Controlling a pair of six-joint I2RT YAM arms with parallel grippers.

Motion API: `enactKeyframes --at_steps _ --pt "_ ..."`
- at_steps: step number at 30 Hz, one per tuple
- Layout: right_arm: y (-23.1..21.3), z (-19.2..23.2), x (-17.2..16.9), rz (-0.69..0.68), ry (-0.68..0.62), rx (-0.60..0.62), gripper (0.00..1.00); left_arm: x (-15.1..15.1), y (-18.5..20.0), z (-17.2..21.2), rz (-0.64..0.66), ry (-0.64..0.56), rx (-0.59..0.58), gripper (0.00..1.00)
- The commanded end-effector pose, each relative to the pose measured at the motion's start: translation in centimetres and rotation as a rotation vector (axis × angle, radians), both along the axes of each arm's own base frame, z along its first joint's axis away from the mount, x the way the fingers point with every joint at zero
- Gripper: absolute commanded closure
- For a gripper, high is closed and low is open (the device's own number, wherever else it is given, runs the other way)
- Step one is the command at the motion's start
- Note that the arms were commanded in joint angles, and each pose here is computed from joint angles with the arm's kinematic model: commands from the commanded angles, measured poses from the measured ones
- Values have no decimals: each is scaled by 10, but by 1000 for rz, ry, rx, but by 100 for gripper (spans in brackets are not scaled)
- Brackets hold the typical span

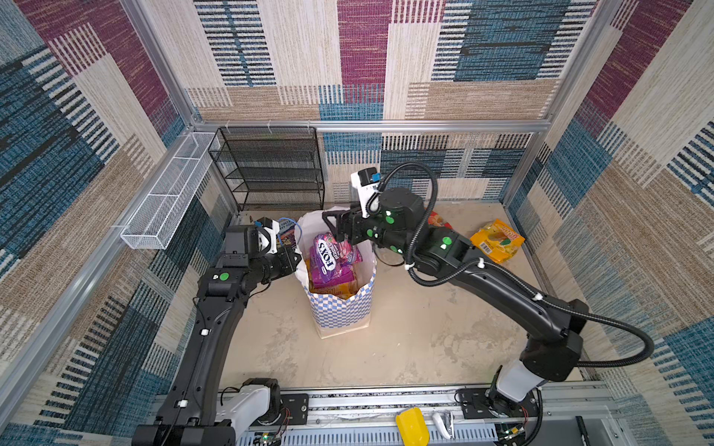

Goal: Place the snacks into the paper bag
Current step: 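Swing the right gripper away from the paper bag toward the yellow gummy bag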

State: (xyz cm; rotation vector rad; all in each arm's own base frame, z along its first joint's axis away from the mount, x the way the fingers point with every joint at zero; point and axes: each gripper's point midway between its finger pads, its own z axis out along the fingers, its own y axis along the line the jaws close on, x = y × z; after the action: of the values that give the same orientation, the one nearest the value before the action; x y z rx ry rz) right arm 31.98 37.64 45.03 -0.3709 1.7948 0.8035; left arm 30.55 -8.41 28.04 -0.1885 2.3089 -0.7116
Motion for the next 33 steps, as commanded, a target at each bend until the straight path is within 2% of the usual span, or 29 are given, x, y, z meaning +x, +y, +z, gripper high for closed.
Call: enactKeyframes --at_steps 1,6,11,15,17,23,27,33 --pt "-53 3 14 -129 -8 -41 6 6 -1 14 -5 -64 -11 100" --pt "-136 -14 36 -273 65 29 1 6 -2 14 -7 -62 -12 100" --pt "-208 -71 60 -434 163 55 0 6 -2 13 -9 -59 -16 100" --pt "-256 -141 86 -490 320 106 0 7 -2 12 -9 -57 -15 100" --pt "-286 -177 96 -577 398 138 0 6 -3 14 -14 -59 -20 100" --pt "-400 -278 107 -954 626 237 0 6 -3 13 -12 -58 -18 100" --pt "-451 -305 104 -1168 659 249 0 6 -3 14 -14 -59 -22 100" --pt "-494 -328 105 -1299 714 306 0 5 -3 16 -13 -68 -23 100"
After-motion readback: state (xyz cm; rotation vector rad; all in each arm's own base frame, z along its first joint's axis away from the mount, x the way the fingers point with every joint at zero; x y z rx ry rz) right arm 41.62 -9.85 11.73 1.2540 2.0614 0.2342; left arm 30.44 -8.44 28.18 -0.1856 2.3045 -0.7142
